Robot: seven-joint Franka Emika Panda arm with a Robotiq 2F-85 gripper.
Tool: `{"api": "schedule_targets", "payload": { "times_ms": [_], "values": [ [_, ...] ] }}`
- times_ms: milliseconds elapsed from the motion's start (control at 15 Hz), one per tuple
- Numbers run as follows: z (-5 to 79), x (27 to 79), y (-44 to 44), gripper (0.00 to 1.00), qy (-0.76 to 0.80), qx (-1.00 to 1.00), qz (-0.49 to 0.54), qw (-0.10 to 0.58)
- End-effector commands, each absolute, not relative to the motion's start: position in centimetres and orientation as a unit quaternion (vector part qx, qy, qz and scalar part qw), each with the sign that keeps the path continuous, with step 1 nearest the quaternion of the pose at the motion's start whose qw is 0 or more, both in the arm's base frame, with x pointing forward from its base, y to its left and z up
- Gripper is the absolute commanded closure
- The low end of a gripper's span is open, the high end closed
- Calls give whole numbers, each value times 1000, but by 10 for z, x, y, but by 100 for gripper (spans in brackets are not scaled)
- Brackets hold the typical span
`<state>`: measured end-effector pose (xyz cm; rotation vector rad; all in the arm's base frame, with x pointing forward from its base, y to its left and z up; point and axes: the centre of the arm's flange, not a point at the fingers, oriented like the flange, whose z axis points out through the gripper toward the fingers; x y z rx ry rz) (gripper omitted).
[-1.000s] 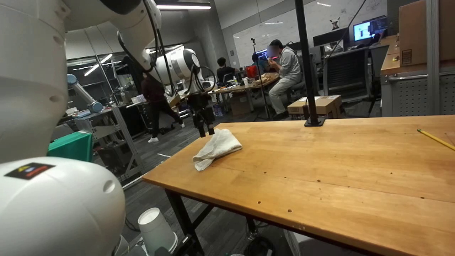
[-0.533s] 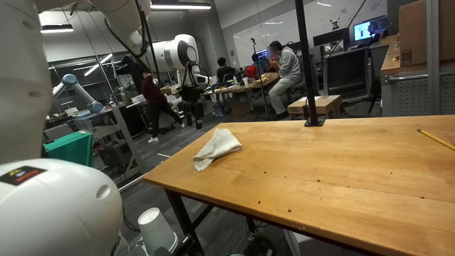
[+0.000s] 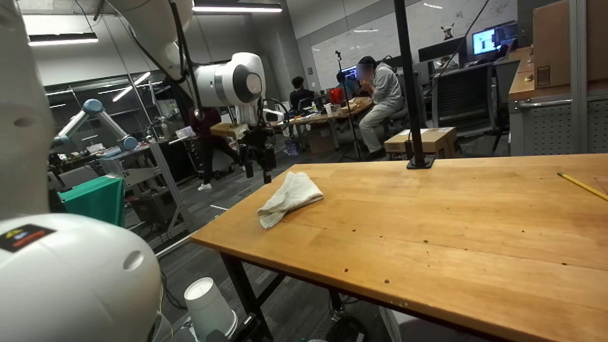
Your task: Fold up the cloth
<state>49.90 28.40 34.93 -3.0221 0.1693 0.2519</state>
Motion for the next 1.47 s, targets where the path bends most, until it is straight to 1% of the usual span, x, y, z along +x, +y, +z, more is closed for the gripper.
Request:
{"api": "schedule_targets", "payload": {
  "times_ms": [0, 200, 400, 533, 800, 1133, 1400],
  "values": [
    [344, 481, 263, 0, -2, -999, 36, -3],
    [337, 476, 257, 0, -33, -998, -1, -55],
    [330, 474, 260, 0, -59, -995, -19, -73],
    [327, 474, 263, 0, -67, -995, -19, -68],
    [327, 481, 268, 0, -69, -997, -13, -34],
    [347, 508, 281, 0, -59, -997, -49, -6],
    [343, 517, 291, 0, -53, -997, -54, 4]
  ]
}}
